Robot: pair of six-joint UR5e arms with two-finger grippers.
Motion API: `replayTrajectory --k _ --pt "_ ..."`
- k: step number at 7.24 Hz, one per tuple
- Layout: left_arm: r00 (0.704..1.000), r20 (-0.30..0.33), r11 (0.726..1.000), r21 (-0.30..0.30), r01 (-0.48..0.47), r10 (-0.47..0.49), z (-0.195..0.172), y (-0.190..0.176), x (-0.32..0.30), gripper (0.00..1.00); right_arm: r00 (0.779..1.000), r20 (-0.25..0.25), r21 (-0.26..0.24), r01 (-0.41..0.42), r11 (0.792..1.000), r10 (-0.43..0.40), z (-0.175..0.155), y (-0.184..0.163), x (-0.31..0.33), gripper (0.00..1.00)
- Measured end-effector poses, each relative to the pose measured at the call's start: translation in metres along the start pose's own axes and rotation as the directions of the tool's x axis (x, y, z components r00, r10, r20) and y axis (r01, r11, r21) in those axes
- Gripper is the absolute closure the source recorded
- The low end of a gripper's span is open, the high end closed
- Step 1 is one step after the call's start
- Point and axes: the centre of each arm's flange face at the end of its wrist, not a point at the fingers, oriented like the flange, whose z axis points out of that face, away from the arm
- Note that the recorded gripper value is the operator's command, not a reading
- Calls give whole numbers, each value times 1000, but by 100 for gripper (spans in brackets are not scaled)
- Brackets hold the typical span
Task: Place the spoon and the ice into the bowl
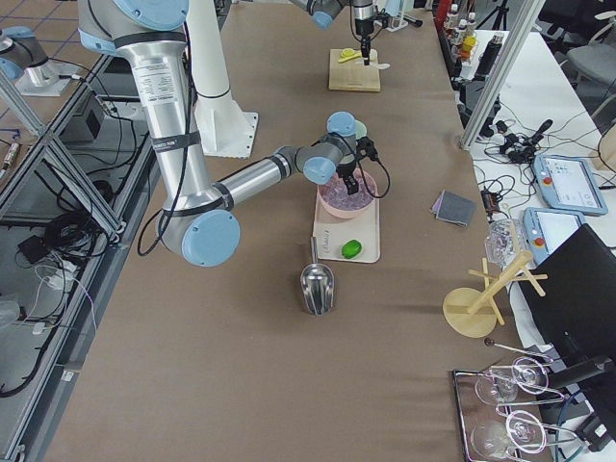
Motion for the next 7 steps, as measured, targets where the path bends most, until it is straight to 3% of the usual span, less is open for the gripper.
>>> replayTrajectory --k 1,2,5,7 --pt "1000 0 1000 0 -1 1 0 0 0 100 1000 -2 -2 -2 1000 2 1 0 1 87" --pt "1000 0 1000 0 -2 2 0 0 0 100 1000 -4 -4 -2 1000 2 2 1 3 100" --pt "1000 -3 1000 4 -5 5 -1 -3 4 100 1000 8 7 0 1000 0 -7 -2 1 100" --pt "1000 -8 1000 8 -7 7 -3 -5 9 100 999 42 25 -10 1000 9 -31 -11 6 100"
